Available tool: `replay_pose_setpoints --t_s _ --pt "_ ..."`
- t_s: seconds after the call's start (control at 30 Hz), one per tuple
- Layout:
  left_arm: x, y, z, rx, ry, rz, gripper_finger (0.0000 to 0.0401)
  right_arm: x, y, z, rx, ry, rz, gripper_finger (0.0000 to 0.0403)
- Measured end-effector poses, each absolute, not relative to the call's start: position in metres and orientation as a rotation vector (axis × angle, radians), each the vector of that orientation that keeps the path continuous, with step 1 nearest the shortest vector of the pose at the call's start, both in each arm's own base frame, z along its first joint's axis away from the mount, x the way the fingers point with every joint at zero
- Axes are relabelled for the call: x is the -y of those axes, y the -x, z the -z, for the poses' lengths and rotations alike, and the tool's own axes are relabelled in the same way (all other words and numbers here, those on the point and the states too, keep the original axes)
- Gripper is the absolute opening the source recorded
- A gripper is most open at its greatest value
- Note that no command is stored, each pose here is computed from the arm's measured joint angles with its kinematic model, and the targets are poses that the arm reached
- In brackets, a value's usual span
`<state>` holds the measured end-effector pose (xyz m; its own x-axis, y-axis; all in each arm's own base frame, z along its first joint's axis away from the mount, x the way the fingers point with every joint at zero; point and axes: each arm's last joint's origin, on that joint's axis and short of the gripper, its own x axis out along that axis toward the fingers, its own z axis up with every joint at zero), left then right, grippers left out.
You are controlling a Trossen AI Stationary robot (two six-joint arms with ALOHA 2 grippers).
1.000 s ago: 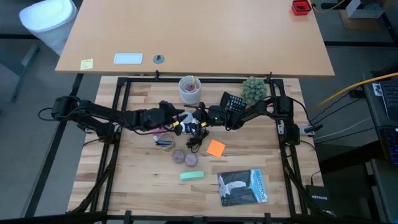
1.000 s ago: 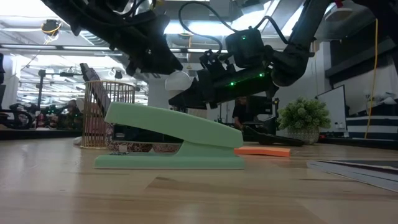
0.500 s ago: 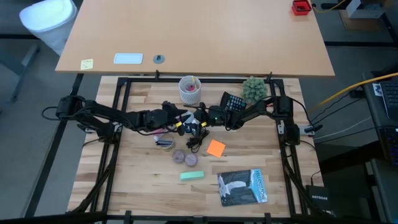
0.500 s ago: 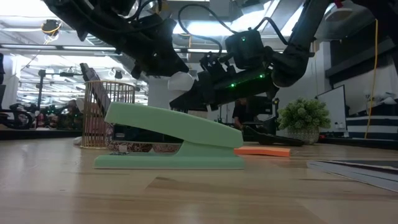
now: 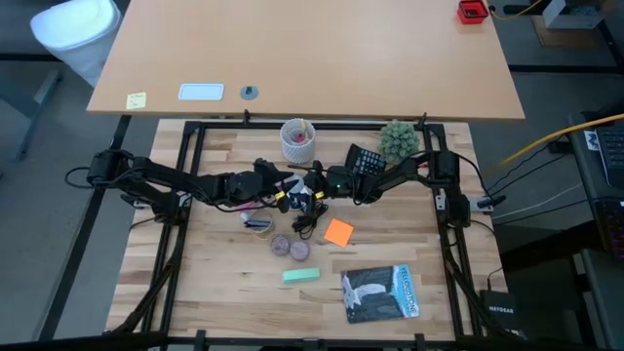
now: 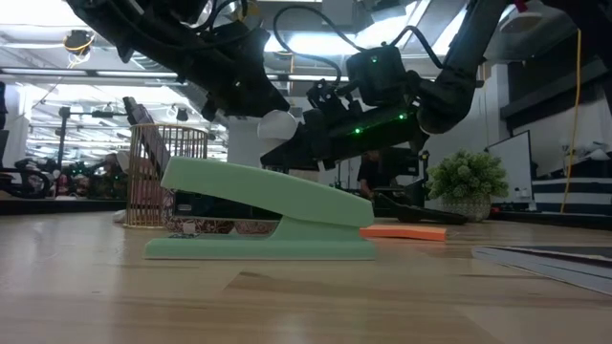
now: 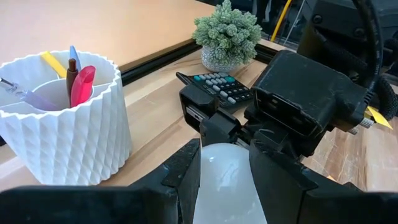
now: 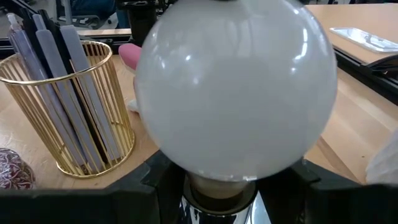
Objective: Screw lightbulb
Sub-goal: Insert the white lightbulb into the silver lamp
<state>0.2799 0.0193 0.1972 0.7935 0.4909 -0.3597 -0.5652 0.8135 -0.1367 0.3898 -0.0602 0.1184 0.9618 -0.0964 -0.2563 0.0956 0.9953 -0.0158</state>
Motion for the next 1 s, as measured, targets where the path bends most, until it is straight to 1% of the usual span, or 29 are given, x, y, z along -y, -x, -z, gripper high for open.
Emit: replay_pose_setpoints --t_s 0.67,0.77,1.0 --pt "-0.0127 -0.2792 -0.195 -0.34 0.237 -0.56 0.0129 0.0603 -0.3898 -0.1181 -0.267 -0.002 0.115 0.0179" --pt "-0.0125 -0.2792 -0.1948 -0.341 0.237 -0.559 0.0129 0.0602 -0.3898 -0.118 -0.268 0.0 0.115 0.0194" --pt "-0.0123 -0.2792 -0.1946 -0.342 0.237 -0.557 0.0129 0.0607 -0.3898 -0.1185 -0.264 -0.002 0.12 0.026"
